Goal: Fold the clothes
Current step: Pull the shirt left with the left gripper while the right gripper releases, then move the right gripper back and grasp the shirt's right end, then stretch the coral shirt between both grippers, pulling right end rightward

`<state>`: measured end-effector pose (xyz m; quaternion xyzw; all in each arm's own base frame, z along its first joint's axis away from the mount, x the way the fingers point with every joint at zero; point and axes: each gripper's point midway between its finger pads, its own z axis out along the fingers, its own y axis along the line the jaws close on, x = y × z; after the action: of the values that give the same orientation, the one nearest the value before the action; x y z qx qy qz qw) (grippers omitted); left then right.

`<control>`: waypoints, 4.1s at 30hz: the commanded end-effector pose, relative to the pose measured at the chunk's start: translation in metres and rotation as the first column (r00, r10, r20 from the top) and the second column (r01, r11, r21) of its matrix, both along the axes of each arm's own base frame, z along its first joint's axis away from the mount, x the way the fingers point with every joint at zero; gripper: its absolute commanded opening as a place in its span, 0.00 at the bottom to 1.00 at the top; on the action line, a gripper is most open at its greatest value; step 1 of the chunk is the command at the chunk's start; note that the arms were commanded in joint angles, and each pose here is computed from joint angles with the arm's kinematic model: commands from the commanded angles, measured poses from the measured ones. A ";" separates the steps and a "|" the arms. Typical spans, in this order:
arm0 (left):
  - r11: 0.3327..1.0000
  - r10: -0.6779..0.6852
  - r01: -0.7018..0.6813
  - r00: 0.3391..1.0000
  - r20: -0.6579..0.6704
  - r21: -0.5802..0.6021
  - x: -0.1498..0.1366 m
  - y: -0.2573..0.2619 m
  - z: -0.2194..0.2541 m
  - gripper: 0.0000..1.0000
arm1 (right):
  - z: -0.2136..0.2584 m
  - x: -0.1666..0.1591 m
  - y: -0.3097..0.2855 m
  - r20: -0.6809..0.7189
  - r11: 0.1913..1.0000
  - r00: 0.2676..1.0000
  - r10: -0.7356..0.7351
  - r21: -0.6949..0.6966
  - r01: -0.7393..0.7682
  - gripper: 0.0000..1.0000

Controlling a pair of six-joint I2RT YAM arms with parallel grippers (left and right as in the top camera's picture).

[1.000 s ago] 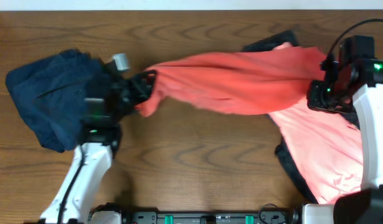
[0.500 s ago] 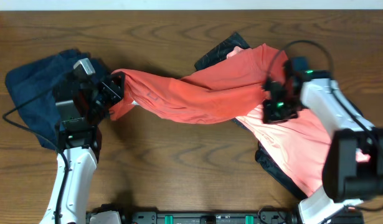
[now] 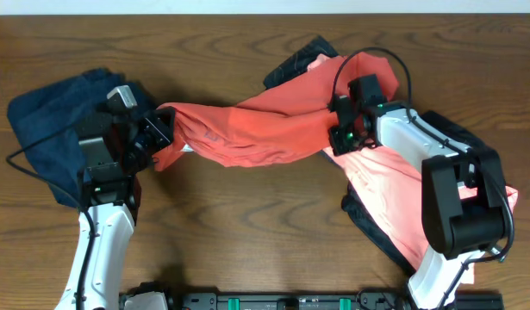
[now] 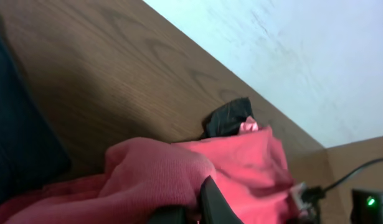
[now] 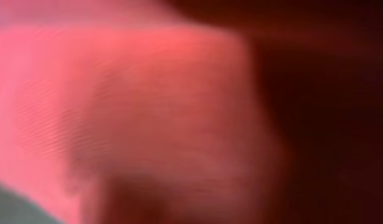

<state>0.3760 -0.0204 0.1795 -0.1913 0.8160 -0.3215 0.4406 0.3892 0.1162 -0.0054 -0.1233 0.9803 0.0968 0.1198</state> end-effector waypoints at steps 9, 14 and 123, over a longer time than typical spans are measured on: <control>0.977 0.163 -0.162 0.987 0.005 0.136 0.000 0.051 -0.006 0.06 | -0.061 -0.065 -0.295 -0.017 0.584 0.649 -0.761 -0.454 0.673 0.01; 0.977 0.169 -0.164 0.985 -0.025 0.133 -0.003 0.052 -0.012 0.06 | -0.051 -0.111 -0.366 -0.018 0.323 0.350 -0.936 -0.431 0.843 0.04; 0.989 0.046 -0.007 0.967 -0.252 0.151 -0.037 0.014 -0.058 0.06 | 0.225 0.035 -0.063 0.404 0.898 0.829 -0.388 -0.038 0.439 0.01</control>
<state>0.3396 -0.0066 0.1178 -0.2285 0.8814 -0.2355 0.3398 0.4260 0.0701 0.1671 0.0371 0.9659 0.0091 0.2562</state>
